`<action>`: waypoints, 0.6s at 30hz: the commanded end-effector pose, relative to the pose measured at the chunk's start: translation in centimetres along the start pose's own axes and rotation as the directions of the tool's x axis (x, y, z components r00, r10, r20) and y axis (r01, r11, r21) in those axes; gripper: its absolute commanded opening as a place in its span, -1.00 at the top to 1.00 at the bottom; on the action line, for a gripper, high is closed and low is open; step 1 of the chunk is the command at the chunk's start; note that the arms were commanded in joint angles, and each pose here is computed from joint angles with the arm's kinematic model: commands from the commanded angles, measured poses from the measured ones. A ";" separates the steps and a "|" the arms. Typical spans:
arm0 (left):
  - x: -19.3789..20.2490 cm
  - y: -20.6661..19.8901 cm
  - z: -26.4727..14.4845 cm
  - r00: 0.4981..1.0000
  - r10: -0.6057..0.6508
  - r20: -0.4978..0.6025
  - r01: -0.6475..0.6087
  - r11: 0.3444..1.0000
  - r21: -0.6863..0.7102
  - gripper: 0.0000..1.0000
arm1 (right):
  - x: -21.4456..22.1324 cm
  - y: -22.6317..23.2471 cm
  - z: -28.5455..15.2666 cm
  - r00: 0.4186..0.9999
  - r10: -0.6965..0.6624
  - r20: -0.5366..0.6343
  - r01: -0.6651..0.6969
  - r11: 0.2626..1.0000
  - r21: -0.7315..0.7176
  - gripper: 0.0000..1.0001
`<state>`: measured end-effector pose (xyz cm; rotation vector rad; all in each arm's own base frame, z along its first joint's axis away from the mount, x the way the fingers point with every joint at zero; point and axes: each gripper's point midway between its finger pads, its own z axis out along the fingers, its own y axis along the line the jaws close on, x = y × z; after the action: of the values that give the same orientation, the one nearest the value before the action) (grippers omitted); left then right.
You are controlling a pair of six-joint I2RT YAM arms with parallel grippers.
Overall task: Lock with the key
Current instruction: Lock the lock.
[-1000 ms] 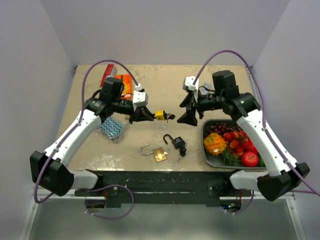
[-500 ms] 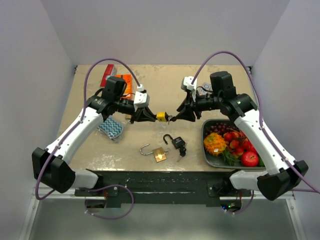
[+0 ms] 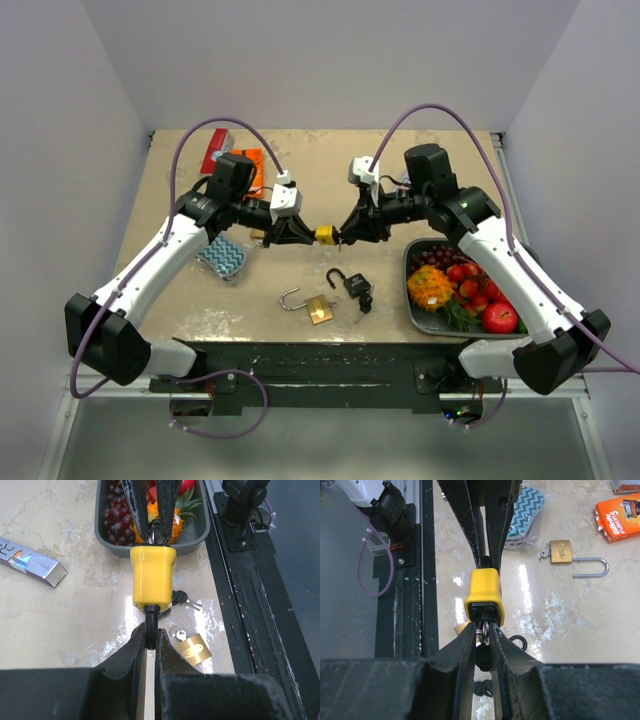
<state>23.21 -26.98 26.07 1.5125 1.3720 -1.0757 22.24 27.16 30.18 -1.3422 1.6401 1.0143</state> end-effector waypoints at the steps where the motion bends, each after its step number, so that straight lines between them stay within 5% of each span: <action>1: -3.7 0.5 -0.4 0.989 0.129 0.077 -0.130 0.992 -0.002 1.00 | 0.0 0.0 0.3 0.999 -0.036 -0.004 0.035 0.999 -0.014 0.60; 6: -3.6 0.5 -0.3 0.989 0.128 0.079 -0.128 0.992 0.001 1.00 | 0.6 -0.3 0.5 0.999 -0.039 -0.029 0.038 0.999 -0.010 0.54; 11: -3.5 0.5 -0.3 0.989 0.124 0.077 -0.124 0.992 0.002 1.00 | 0.7 -0.6 0.6 0.998 -0.041 -0.041 0.041 0.999 0.002 1.00; 18: -0.4 0.8 -0.7 0.996 0.080 0.027 -0.080 0.997 -0.018 1.00 | -0.4 -1.6 -0.8 0.998 -0.060 -0.023 0.061 0.997 0.051 1.00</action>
<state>23.58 -26.88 25.85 1.5123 1.3846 -1.0552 22.97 27.17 28.93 -1.3780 1.6556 0.9742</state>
